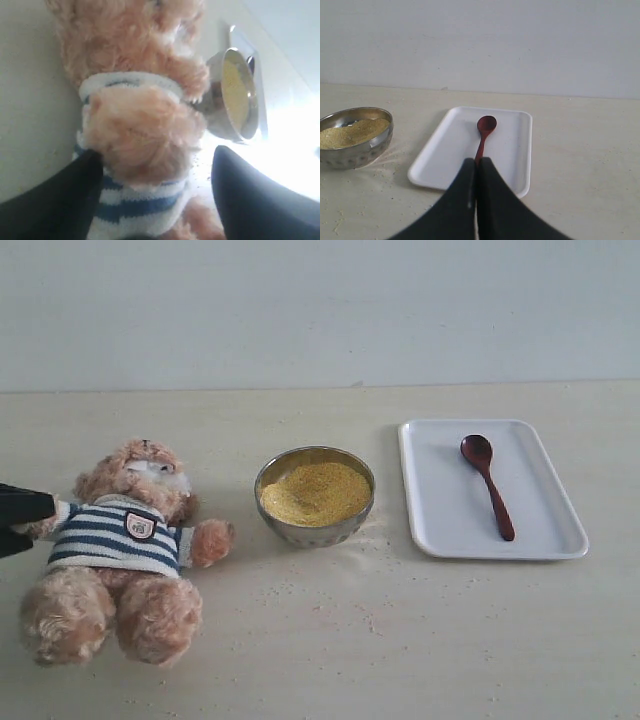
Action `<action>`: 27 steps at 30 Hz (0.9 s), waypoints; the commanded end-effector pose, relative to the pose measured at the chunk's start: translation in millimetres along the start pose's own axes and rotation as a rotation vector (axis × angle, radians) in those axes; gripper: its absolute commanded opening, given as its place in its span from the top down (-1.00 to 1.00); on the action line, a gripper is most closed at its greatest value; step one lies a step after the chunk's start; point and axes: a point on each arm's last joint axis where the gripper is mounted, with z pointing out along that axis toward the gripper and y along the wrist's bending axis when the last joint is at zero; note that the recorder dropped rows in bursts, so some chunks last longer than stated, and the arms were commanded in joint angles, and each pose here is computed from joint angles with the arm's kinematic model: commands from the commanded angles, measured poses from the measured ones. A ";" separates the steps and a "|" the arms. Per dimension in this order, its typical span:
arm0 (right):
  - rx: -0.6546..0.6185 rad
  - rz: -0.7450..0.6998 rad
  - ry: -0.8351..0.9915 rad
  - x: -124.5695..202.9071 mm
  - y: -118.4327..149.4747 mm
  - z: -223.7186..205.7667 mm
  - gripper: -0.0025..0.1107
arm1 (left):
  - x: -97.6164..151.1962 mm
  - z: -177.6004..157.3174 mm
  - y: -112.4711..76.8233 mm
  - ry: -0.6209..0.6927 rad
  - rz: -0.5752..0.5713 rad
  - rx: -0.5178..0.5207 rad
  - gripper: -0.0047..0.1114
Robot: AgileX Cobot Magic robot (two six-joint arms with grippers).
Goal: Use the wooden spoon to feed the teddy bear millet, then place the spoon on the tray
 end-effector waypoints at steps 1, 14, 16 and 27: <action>0.004 0.001 0.003 1.7 -0.3 -0.1 0.96 | -7.6 -24.8 -22.4 -0.074 0.022 0.119 0.08; 0.004 0.001 0.003 1.7 -0.3 -0.1 0.96 | 4.6 -53.6 -54.9 -0.168 0.107 0.126 0.83; 0.004 0.001 0.003 1.7 -0.3 -0.1 0.96 | 7.4 -54.3 -57.1 -0.170 0.111 0.126 0.83; 0.004 0.001 0.003 1.7 -0.3 -0.1 0.96 | 7.1 -55.0 -58.4 -0.179 0.146 0.124 0.83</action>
